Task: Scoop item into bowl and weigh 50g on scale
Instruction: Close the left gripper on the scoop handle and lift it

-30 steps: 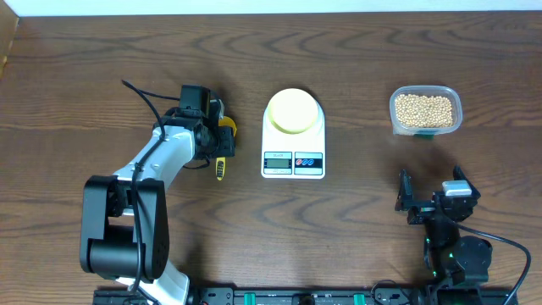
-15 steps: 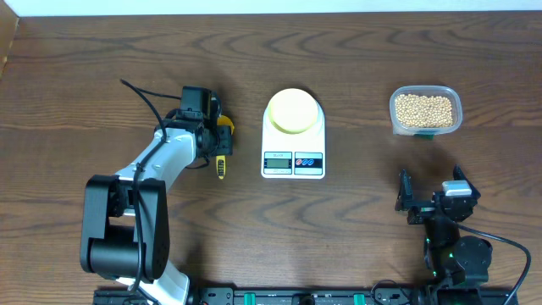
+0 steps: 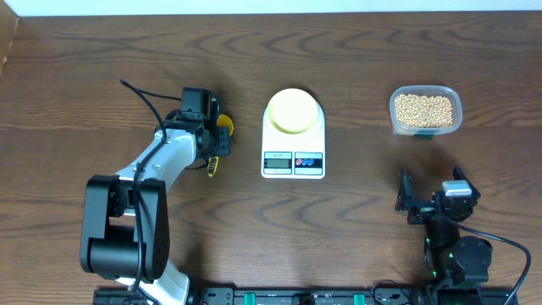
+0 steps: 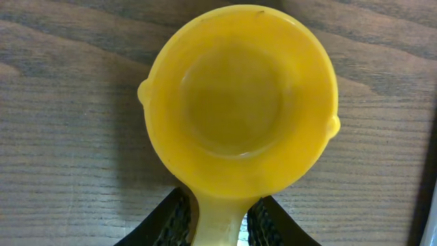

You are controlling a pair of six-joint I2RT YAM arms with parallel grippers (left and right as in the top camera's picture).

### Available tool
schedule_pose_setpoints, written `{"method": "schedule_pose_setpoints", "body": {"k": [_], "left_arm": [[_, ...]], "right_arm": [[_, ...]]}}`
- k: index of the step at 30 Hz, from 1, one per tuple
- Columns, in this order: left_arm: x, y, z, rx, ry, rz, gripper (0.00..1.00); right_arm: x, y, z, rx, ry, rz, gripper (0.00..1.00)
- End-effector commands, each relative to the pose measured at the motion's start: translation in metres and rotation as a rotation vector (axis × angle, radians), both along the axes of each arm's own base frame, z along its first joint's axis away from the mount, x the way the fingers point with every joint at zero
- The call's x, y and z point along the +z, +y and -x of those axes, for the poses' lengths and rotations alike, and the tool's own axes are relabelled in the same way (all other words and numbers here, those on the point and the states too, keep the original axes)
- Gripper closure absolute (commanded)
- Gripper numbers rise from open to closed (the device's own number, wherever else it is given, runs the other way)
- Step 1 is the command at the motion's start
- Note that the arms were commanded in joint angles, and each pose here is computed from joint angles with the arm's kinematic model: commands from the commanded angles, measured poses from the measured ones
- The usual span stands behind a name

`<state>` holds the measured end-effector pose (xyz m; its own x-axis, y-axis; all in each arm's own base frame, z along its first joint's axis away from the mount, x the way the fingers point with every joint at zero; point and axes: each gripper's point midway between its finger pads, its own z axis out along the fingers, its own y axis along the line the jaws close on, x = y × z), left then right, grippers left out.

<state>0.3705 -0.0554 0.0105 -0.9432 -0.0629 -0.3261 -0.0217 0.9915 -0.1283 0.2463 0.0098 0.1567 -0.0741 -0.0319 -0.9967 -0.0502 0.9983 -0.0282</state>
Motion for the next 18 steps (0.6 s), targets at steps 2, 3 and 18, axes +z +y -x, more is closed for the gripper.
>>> {"method": "schedule_pose_setpoints", "body": {"k": [2,3,18], "left_arm": [[-0.0075,0.0018,0.004,0.014,0.022,-0.009,0.7],[-0.0075,0.0018,0.004,0.015,0.022,-0.009,0.7],[-0.0074,0.0018,0.0039,0.015,0.021,-0.009,0.78]], "right_arm": [[0.0002,-0.0007,0.0003,-0.003,-0.001,-0.01,0.01],[0.0002,-0.0008,0.0003,-0.003,-0.001,-0.01,0.01],[0.0002,-0.0007,0.0003,-0.003,-0.001,-0.01,0.01]]}}
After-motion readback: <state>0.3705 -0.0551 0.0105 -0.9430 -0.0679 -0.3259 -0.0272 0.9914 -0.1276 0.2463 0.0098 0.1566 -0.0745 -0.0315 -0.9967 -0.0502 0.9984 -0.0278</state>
